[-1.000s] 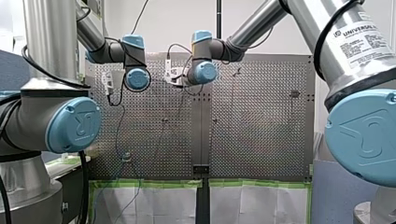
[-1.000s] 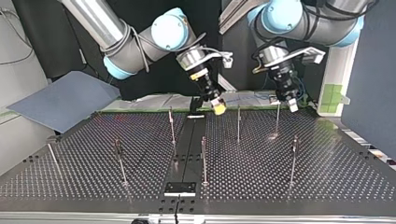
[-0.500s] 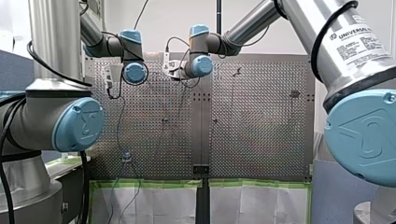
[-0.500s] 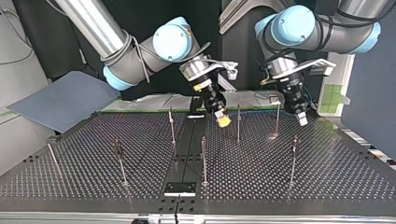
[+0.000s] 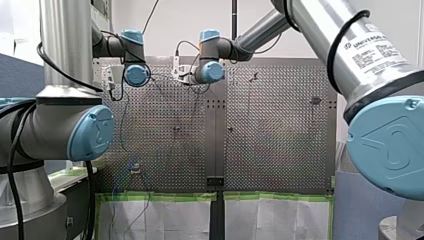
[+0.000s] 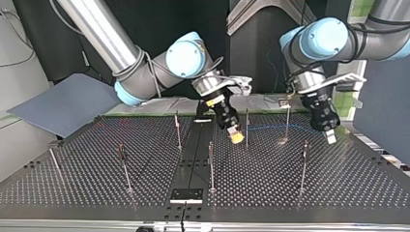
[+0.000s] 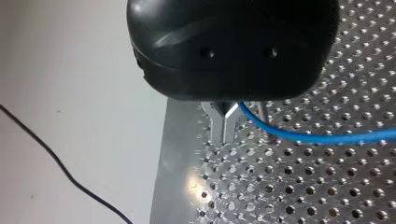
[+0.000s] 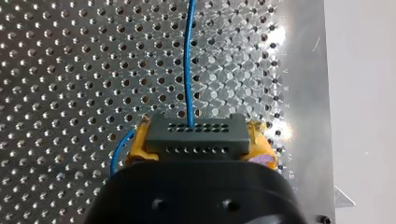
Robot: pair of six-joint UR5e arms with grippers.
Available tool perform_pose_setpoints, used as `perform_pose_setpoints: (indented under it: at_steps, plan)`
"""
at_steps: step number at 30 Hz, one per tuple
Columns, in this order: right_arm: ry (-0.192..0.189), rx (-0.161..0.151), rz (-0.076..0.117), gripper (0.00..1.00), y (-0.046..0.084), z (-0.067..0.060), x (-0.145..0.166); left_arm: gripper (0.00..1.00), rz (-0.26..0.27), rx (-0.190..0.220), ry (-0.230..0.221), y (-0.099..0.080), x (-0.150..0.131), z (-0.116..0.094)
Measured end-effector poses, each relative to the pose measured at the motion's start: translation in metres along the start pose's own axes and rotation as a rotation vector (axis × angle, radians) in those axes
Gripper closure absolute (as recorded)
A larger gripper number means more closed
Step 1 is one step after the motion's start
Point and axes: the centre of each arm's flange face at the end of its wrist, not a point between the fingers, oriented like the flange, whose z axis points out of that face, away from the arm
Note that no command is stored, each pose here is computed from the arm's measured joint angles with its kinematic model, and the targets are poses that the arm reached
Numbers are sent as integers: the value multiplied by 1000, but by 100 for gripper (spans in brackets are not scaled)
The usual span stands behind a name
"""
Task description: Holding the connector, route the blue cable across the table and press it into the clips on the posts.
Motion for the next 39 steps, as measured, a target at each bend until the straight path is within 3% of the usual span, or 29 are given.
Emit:
perform_pose_setpoints:
  at_steps: [9, 13, 31, 39]
  plan:
    - [56, 13, 0, 100, -5, 14, 28, 100, 1, 54, 31, -2, 16, 12]
    - [74, 19, 0, 100, -6, 20, 38, 100, 1, 55, 35, -1, 20, 17]
    - [70, 15, -1, 100, 0, 34, 25, 100, -26, 65, 13, 9, 25, 46]
    - [75, 30, 0, 100, -11, 34, 29, 100, -10, 61, 48, 11, 28, 42]
